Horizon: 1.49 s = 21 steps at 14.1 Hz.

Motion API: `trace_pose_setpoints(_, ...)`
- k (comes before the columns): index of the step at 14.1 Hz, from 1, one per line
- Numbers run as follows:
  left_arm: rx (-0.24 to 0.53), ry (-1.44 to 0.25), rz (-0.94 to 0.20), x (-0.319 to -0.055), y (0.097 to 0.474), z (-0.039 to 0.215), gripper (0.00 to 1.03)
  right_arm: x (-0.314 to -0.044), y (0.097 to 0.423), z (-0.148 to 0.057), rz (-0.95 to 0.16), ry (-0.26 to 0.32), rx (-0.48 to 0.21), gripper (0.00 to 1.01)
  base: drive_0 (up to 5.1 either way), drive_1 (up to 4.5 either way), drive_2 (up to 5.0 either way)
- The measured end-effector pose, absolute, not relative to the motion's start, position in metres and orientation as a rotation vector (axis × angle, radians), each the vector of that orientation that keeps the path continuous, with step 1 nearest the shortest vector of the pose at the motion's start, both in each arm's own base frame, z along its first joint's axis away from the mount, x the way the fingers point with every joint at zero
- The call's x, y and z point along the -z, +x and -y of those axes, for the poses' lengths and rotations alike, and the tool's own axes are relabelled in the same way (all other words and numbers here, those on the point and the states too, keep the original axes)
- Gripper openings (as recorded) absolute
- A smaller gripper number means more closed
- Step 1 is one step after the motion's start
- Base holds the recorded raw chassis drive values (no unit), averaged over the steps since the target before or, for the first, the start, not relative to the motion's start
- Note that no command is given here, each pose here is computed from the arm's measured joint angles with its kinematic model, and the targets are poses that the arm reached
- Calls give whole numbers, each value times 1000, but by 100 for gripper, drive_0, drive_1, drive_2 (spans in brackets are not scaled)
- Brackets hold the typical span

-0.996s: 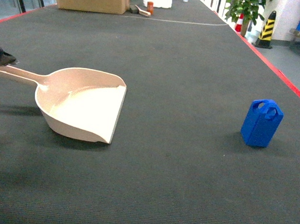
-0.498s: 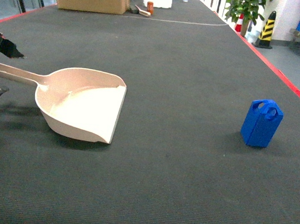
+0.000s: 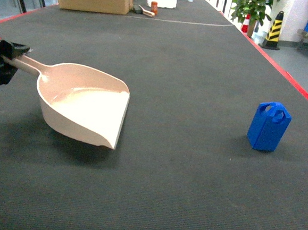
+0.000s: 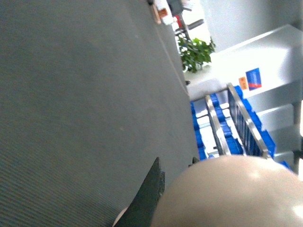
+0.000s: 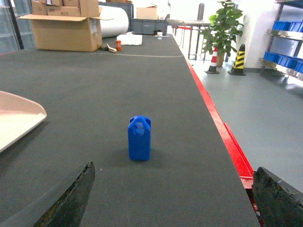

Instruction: Place part in tray to right shelf

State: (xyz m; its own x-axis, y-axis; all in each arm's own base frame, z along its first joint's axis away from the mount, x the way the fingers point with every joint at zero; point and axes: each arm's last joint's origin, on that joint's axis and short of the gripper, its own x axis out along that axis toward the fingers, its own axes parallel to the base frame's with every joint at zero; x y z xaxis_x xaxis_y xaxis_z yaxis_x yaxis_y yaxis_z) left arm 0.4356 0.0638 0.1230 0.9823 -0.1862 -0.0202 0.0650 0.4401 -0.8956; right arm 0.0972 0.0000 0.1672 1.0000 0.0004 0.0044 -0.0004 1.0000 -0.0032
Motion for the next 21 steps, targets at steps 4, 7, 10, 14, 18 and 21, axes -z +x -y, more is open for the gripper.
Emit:
trace_pose_setpoints(4, 324, -1090, 9, -176, 379, -10, 13, -167, 97, 0, 4, -4, 0, 98, 0, 0, 0)
trace_pose_setpoints(7, 409, -1154, -2, -189, 365, 43, 13, -167, 97, 0, 4, -3, 0, 98, 0, 0, 0)
trace_pose_setpoints(10, 429, -1317, -87, -181, 355, 72, 13, -167, 97, 0, 4, -4, 0, 98, 0, 0, 0)
trace_pose_setpoints(14, 418, -1364, -114, -176, 350, 75, 13, -167, 97, 0, 4, -4, 0, 98, 0, 0, 0)
trace_pose_setpoints(18, 421, -1365, -110, -178, 349, 75, 13, -172, 198, 0, -271, -187, -26, 98, 0, 0, 0)
trace_pose_setpoints(21, 420, -1365, -111, -178, 349, 75, 13, -140, 301, -26, -445, -230, -48, 98, 0, 0, 0)
